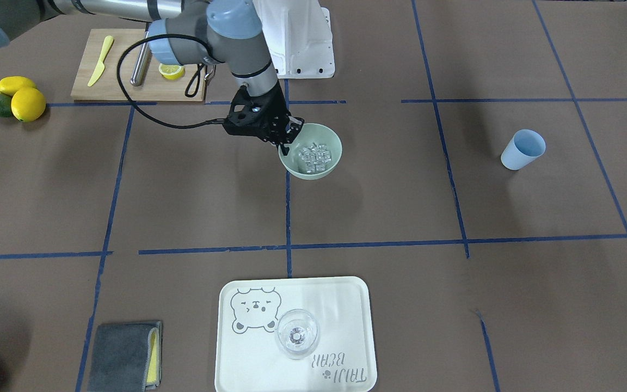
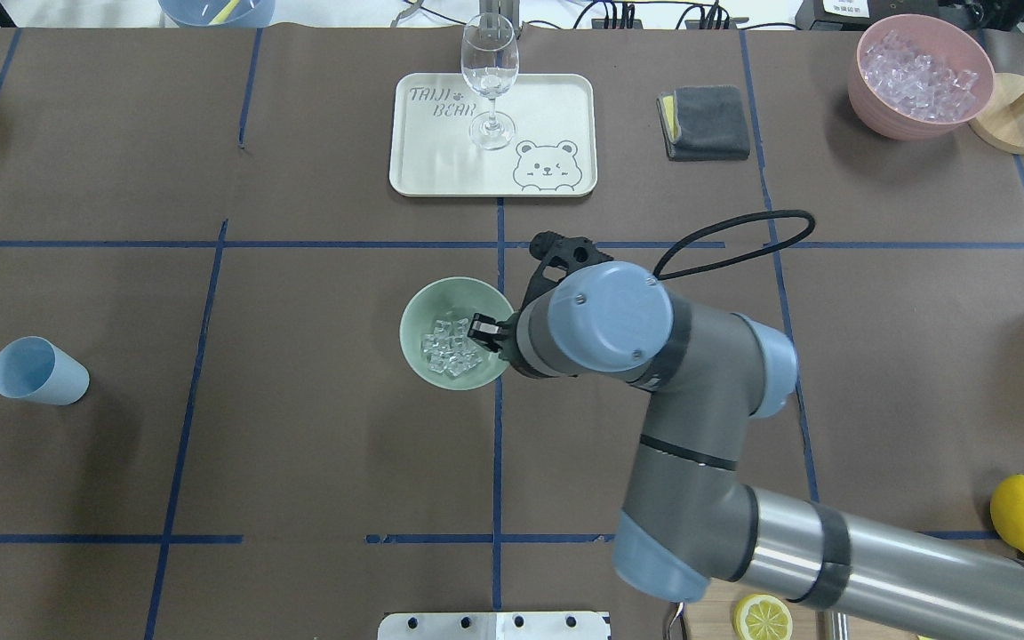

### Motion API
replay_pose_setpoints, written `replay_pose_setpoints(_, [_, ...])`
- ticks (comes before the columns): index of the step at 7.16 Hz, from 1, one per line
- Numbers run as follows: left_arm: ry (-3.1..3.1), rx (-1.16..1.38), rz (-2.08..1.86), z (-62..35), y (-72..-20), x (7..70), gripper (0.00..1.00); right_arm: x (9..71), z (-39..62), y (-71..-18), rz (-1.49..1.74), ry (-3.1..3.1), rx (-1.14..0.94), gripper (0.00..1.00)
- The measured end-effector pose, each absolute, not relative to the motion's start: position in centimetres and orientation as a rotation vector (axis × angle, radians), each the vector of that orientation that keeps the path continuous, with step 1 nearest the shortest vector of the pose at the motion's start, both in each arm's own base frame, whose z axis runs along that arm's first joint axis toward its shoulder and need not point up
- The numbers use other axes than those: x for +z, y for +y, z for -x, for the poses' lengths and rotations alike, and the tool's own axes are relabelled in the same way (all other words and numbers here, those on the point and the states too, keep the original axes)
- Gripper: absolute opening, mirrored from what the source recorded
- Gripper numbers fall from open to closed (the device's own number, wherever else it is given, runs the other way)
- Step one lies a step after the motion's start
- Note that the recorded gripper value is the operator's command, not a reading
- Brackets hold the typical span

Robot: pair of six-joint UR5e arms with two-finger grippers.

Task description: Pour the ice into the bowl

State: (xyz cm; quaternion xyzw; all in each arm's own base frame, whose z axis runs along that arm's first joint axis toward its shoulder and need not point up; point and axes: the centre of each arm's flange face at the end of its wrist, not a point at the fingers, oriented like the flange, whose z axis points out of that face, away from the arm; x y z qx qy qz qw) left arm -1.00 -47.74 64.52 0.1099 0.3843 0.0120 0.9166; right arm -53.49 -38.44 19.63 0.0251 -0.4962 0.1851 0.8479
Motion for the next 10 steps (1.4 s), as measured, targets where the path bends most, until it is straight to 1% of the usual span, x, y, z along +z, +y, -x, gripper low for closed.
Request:
replay_pose_setpoints(3, [0.797, 0.015, -0.19, 1.9, -49.5, 63.1, 1.0, 26.2, 41.8, -41.1, -0.038, -1.025, 0.359, 0.0])
replay_pose_setpoints(7, [0.79, -0.002, -0.165, 3.1, -52.0, 60.9, 1.0, 40.8, 28.8, -43.2, -0.103, -0.818, 0.164, 0.0])
replay_pose_setpoints(10, [0.78, 0.023, -0.152, 4.2, -53.8, 59.1, 1.0, 52.6, 22.1, -44.3, -0.079, -0.831, 0.06, 0.0])
